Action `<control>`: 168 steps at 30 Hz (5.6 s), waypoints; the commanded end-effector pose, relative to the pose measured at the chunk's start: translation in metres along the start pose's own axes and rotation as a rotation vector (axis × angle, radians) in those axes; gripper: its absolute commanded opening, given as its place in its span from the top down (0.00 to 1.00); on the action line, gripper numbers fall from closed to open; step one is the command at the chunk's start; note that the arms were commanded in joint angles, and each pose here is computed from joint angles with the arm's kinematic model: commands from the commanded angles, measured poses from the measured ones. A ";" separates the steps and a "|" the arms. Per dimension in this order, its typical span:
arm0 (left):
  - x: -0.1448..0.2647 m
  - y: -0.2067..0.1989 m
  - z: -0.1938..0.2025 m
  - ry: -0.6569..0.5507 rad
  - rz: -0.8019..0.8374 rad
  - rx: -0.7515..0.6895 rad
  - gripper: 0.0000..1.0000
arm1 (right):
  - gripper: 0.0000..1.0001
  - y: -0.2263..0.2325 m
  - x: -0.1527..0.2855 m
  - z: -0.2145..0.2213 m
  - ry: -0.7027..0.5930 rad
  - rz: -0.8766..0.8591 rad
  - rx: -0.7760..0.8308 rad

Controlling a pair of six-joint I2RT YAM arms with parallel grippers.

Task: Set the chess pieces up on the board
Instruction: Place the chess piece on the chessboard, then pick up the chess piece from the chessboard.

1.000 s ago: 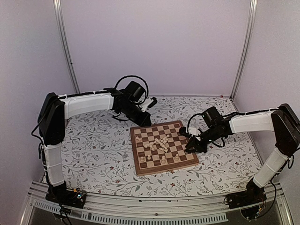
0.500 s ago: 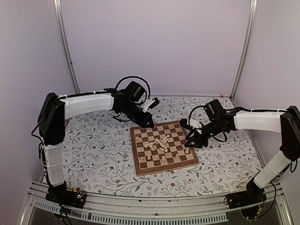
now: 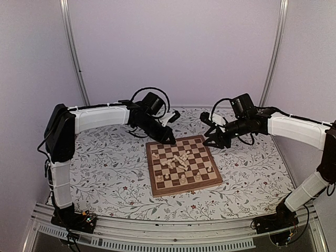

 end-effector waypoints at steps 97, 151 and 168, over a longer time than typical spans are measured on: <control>0.041 -0.068 -0.008 -0.030 -0.448 -0.356 0.66 | 0.50 0.005 0.008 0.025 0.032 0.014 -0.067; 0.122 0.002 -0.045 -0.552 -0.378 -0.046 0.55 | 0.60 0.062 -0.140 0.032 0.319 -0.299 -0.070; 0.109 -0.008 -0.042 -0.500 -0.274 -0.055 0.55 | 0.79 0.037 -0.081 0.003 0.167 -0.267 -0.105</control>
Point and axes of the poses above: each gripper's point midway between its finger pads, its own x axis back along the fingers, its own y axis along the line the jaws close on, z = x × y, the point moved 4 cm from there along x, back along the fingers, and after that the axes turned 14 degrees about x, right-handed, at the moved point
